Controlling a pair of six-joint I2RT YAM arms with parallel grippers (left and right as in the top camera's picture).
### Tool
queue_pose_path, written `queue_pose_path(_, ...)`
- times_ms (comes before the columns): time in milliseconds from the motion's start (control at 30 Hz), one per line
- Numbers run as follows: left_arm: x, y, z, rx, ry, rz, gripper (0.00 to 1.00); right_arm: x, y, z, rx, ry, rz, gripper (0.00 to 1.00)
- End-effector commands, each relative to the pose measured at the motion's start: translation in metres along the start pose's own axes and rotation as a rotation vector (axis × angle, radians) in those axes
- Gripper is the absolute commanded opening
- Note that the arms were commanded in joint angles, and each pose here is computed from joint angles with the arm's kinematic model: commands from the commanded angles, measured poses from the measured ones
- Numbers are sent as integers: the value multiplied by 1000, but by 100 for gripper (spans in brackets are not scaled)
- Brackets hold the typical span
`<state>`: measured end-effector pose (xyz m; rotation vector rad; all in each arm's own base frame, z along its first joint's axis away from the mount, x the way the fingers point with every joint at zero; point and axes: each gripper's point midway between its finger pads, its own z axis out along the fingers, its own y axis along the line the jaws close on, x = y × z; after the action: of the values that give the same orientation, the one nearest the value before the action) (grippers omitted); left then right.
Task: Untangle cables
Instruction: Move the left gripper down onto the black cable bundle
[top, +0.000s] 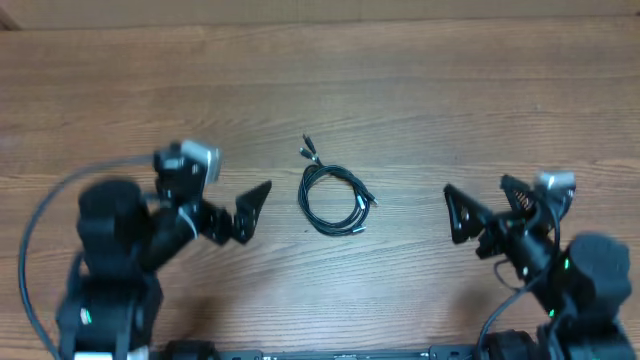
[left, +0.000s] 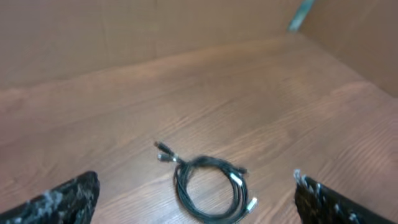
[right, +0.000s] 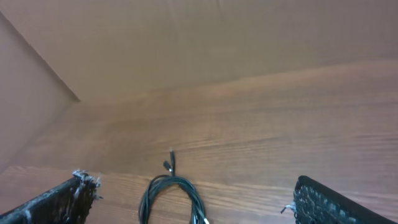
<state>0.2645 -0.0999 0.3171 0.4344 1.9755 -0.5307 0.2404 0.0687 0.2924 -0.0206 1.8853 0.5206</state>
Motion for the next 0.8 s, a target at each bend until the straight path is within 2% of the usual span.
queue_pose_path(0, -23, 1, 14, 47, 106, -36, 100, -21, 4, 7, 13, 51, -27, 100)
queue_pose_path(133, -27, 5, 33, 81, 242, -112, 100, -22, -11, 25, 97, 188, 9, 100)
queue_pose_path(233, -20, 3, 61, 139, 383, -83, 100, -15, -23, 41, 145, 324, 64, 100)
queue_pose_path(400, 3, 6, 99, 194, 486, -46, 99, 0, -40, 64, 174, 452, 124, 100)
queue_pose_path(633, 41, 15, 147, 281, 601, -155, 99, 33, -39, 85, 112, 602, 201, 100)
queue_pose_path(767, 74, 20, 173, 286, 697, -147, 87, 36, -41, 89, 116, 613, 206, 93)
